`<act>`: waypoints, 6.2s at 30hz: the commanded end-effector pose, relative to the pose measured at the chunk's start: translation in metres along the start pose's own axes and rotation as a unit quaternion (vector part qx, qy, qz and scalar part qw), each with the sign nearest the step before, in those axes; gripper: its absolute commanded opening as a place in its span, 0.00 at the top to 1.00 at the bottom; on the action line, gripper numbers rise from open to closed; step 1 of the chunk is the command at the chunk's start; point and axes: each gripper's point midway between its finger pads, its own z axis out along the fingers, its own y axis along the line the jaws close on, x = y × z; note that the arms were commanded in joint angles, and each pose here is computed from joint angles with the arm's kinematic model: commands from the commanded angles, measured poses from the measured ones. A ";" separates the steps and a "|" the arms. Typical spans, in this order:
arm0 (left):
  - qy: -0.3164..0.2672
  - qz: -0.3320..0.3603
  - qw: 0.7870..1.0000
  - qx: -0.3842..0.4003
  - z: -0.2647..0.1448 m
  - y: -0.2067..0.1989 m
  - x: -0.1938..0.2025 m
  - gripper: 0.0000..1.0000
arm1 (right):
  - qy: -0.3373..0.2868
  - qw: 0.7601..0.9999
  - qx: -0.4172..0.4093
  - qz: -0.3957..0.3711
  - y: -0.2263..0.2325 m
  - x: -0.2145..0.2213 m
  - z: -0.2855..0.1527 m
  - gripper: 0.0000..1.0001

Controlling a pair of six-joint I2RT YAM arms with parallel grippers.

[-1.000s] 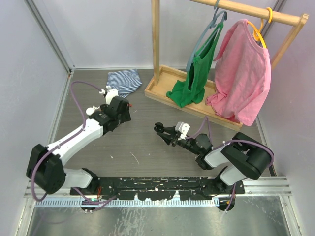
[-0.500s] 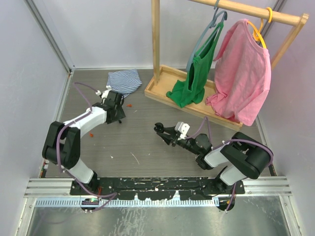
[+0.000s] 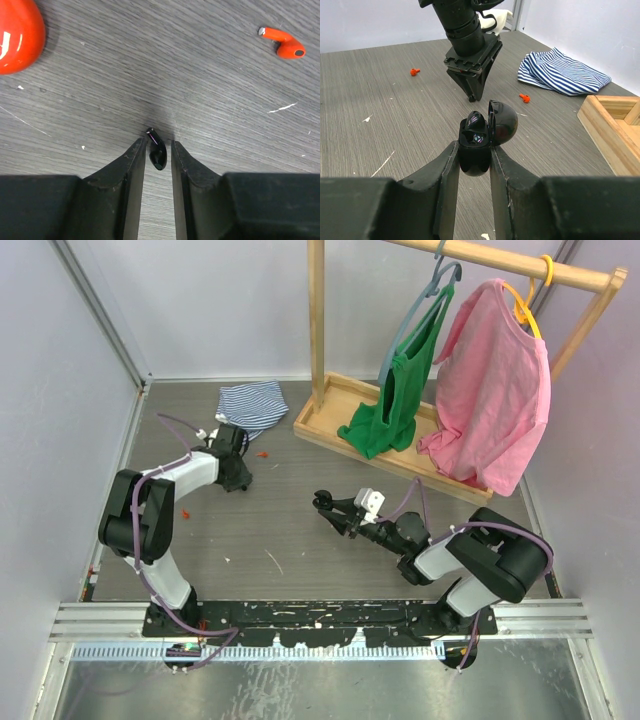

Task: Insert the wireless bluetooth earbuds into the charging case
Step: Move the earbud to the center of the board, then adjust the earbud at the center of the board, then pick up the earbud from the center of the board.

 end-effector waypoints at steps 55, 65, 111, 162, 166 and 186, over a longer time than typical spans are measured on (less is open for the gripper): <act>0.079 0.250 0.963 0.056 -0.071 -0.029 0.095 0.53 | -0.057 0.998 0.008 -0.024 -0.004 -0.030 0.005 0.99; 0.069 0.268 0.961 0.009 -0.069 -0.012 0.087 0.54 | -0.056 0.998 0.008 -0.024 -0.004 -0.030 0.005 0.99; 0.081 0.273 0.958 -0.024 -0.041 -0.032 0.071 0.53 | -0.057 0.998 0.010 -0.025 -0.005 -0.031 0.004 0.99; 0.009 0.044 0.996 0.076 -0.075 -0.040 0.078 0.73 | -0.057 0.998 0.008 -0.023 -0.004 -0.031 0.005 0.99; 0.001 0.009 0.996 0.084 -0.072 -0.035 0.078 0.74 | -0.055 0.998 0.008 -0.022 -0.004 -0.030 0.005 0.99; 0.033 -0.029 0.994 0.102 -0.053 -0.041 0.091 0.75 | -0.054 0.998 0.007 -0.021 -0.004 -0.029 0.006 0.99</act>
